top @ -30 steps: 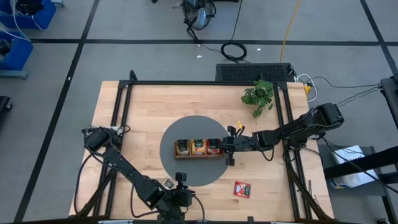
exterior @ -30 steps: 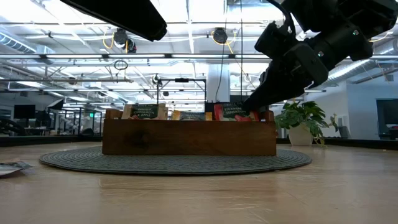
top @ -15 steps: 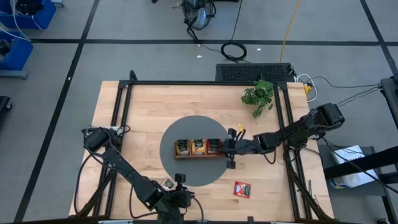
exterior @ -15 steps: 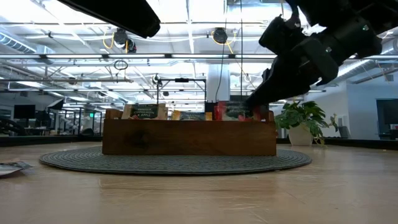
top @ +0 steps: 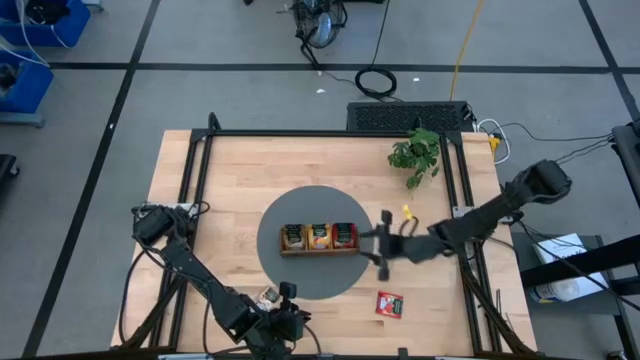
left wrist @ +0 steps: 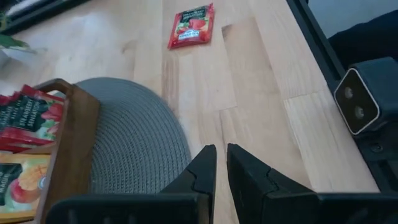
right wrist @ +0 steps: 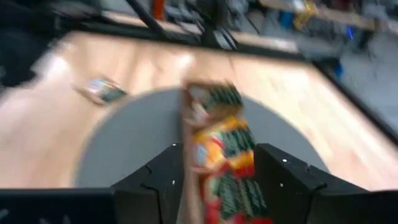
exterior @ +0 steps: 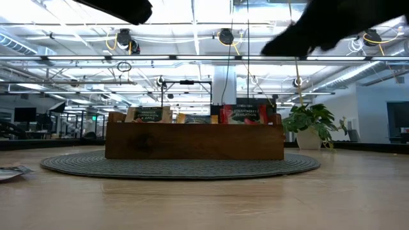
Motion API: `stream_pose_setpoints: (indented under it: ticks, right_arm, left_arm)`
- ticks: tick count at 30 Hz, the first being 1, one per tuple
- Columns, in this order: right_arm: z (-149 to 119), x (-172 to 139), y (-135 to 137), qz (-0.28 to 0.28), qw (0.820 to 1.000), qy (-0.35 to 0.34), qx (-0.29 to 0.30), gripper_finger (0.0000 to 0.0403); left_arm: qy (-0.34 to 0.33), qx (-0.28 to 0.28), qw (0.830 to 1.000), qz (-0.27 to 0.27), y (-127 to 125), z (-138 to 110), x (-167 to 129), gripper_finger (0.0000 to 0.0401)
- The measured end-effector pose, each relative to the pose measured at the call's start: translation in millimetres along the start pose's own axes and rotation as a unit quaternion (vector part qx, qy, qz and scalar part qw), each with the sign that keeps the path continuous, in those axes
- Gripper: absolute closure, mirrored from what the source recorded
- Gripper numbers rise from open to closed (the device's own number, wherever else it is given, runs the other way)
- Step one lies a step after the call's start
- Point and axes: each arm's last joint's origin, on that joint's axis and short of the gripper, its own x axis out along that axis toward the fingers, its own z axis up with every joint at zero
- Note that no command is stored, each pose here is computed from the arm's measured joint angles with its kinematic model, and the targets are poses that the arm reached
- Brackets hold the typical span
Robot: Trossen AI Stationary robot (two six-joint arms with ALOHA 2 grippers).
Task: Pick & Place Tea
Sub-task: Put the brown tea bag into the left section of the wooden organizer
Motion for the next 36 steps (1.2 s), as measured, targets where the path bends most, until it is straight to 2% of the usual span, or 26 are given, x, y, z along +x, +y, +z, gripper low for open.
stream_pose_setpoints:
  ticks: [5,10,12,14,16,20,23,26,30,34,36]
  right_arm:
    - [13.2,-37.7,29.4,0.041,0.997,-0.054,-0.033,0.0254]
    - [1.2,-52.0,58.7,0.091,0.994,-0.047,-0.041,0.0284]
    - [-8.8,-47.9,69.5,0.120,0.991,-0.031,-0.045,0.0296]
    - [-18.2,-39.4,79.4,0.146,0.988,-0.025,-0.048,0.0311]
    - [-26.2,-29.8,88.5,0.148,0.986,-0.038,-0.062,0.0333]
    - [-38.6,-8.0,96.9,0.128,0.984,-0.080,-0.091,0.0393]
    - [-43.9,7.7,95.1,0.145,0.980,-0.100,-0.090,0.0392]
    - [-47.0,17.7,91.1,0.153,0.979,-0.107,-0.082,0.0393]
    - [-46.9,25.3,85.0,0.167,0.977,-0.110,-0.076,0.0401]
    - [-45.5,30.8,80.2,0.239,0.964,-0.106,-0.047,0.0399]
    - [-45.5,32.6,78.4,0.270,0.957,-0.101,-0.036,0.0400]
  left_arm:
    - [-0.007,0.027,1.000,0.012,-3.3,-1.0,-3.3,0.0354]
    - [0.000,0.028,0.999,0.017,-4.0,-3.3,-6.3,0.0354]
    - [0.017,0.002,1.000,0.005,-3.3,-5.4,-10.6,0.0354]
    - [0.055,-0.055,0.997,-0.020,-1.6,-9.4,-16.4,0.0355]
    - [0.106,-0.108,0.988,-0.022,-0.6,-18.4,-21.9,0.0355]
    - [0.171,-0.184,0.967,0.039,-1.8,-38.9,-35.1,0.0355]
    - [0.193,-0.241,0.948,0.079,-4.2,-50.0,-43.1,0.0355]
    - [0.201,-0.291,0.930,0.097,-7.3,-55.3,-48.4,0.0355]
    - [0.247,-0.308,0.914,0.094,-15.5,-65.8,-44.7,0.0355]
    - [0.307,-0.310,0.895,0.095,-23.2,-79.3,-33.2,0.0355]
    - [0.315,-0.304,0.893,0.102,-23.7,-83.3,-27.5,0.0355]
